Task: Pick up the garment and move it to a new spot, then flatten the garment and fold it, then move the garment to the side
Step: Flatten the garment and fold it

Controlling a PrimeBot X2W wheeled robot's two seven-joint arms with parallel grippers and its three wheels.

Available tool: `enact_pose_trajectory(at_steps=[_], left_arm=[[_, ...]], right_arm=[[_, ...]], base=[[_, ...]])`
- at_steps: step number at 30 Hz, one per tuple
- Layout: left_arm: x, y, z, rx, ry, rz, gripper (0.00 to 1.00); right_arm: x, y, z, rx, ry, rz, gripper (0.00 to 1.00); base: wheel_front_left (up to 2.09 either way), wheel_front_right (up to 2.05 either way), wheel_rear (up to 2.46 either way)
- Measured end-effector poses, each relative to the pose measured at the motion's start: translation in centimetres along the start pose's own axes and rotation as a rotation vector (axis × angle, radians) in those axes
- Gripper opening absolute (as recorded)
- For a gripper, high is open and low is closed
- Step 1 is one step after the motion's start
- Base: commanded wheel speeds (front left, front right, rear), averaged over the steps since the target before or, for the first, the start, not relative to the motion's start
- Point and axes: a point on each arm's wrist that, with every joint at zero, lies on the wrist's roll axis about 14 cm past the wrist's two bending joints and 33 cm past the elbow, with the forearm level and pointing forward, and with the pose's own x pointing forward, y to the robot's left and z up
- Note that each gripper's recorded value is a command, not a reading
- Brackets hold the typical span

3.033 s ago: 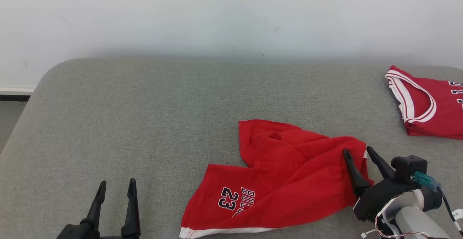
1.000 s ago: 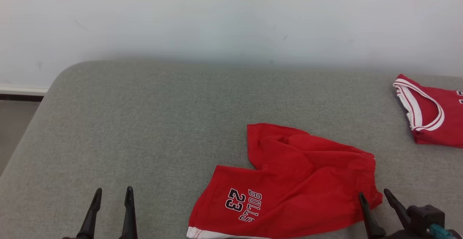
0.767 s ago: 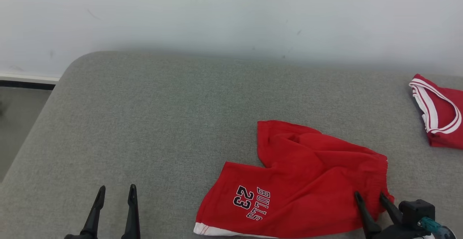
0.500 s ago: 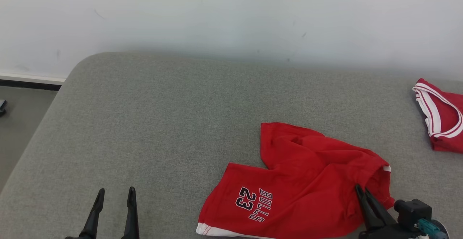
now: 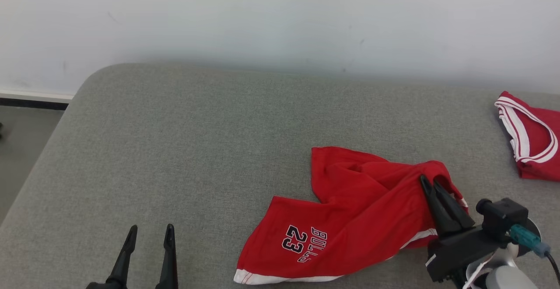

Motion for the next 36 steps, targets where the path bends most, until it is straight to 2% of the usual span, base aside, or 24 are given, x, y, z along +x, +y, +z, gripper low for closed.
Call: enact_pose_trajectory(at_steps=[7,14,24,25,26,27,36], left_arm=[[0.5,0.1,-0.3,-0.009,0.01,0.006,1.0],[0.9,0.5,-0.9,-0.015,0.029,0.021,1.0],[1.1,1.0,-1.6,-0.027,0.055,0.041,1.0],[1.1,0.9,-1.7,-0.028,0.058,0.04,1.0],[1.1,0.9,-1.8,-0.029,0.059,0.038,1.0],[1.1,0.8,-1.8,-0.029,0.059,0.036,1.0],[1.6,0.3,-1.4,-0.03,0.042,0.015,1.0]], right_arm=[[3.9,-1.5,-0.5,-0.022,0.066,-0.014,0.0],[7.8,-3.0,-3.6,-0.02,0.194,-0.047,0.0],[9.2,-3.2,-9.0,0.001,0.377,-0.078,0.0],[9.1,-3.2,-9.2,0.003,0.386,-0.082,0.31],[9.0,-3.2,-9.3,0.005,0.39,-0.086,0.88],[8.9,-3.3,-9.4,0.004,0.397,-0.09,1.0],[8.1,-3.4,-6.6,0.012,0.258,-0.091,1.0]], base=[[0.0,0.0,0.0],[0.0,0.0,0.0],[0.0,0.0,0.0],[0.0,0.0,0.0],[0.0,0.0,0.0],[0.0,0.0,0.0],[0.0,0.0,0.0]])
